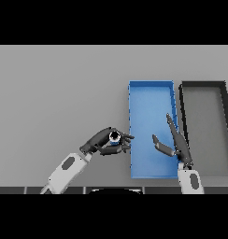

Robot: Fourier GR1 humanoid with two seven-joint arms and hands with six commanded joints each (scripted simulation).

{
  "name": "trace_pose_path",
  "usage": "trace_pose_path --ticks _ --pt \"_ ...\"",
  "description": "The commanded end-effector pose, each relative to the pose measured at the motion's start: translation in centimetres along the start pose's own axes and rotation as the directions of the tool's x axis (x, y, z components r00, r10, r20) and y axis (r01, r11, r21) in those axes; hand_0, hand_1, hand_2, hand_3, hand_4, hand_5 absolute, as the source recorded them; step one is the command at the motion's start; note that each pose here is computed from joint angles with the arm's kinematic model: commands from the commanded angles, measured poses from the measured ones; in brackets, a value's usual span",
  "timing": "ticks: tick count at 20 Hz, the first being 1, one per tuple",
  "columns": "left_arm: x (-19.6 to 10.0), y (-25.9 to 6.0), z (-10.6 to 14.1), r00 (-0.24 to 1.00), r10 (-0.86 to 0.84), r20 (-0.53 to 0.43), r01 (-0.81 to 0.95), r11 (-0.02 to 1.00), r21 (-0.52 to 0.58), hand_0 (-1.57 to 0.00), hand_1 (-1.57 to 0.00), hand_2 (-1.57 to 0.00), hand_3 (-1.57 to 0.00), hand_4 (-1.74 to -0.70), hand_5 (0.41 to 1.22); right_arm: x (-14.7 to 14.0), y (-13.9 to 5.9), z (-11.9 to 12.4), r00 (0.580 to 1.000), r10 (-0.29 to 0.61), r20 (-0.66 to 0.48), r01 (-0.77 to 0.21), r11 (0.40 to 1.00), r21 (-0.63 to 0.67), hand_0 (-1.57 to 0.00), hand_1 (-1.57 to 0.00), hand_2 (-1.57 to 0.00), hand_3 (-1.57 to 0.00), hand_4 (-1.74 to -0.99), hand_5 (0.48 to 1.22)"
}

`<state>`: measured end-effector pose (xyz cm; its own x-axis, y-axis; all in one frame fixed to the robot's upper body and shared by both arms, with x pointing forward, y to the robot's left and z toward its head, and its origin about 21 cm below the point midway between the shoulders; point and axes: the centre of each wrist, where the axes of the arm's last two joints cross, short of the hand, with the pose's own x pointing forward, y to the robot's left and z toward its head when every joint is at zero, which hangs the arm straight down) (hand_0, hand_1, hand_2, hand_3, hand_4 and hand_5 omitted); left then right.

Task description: Pick up the blue pipe and place it into the blue bin.

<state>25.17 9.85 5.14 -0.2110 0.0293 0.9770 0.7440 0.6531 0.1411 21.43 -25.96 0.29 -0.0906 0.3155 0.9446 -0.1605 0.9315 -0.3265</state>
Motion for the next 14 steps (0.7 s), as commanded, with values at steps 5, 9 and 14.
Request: trace_pose_path --ticks 5,9,14 --pt "-0.5 -0.2 0.0 0.998 -0.014 -0.054 0.014 1.000 -0.003 -1.57 -1.57 -1.57 -1.44 -1.73 1.219 0.3 -0.1 -0.5 1.000 0.008 0.014 -0.008 1.000 0.003 0.00 0.00 0.00 0.00 -1.255 0.688" --pt "-0.2 -0.2 -0.2 0.999 -0.017 -0.037 0.017 1.000 0.009 -1.57 -1.57 -1.57 -1.44 -1.73 1.220 0.9 -0.2 -0.5 0.999 0.007 0.039 -0.007 1.000 0.011 0.00 0.00 0.00 0.00 -1.213 0.684" --pt "-0.2 -0.4 0.0 0.999 -0.011 -0.030 0.011 1.000 -0.011 -1.57 -1.57 -1.57 -1.44 -1.73 1.221 4.7 -2.7 -1.3 0.962 -0.223 0.155 0.189 0.960 0.208 0.00 0.00 0.00 0.00 -1.254 0.554"
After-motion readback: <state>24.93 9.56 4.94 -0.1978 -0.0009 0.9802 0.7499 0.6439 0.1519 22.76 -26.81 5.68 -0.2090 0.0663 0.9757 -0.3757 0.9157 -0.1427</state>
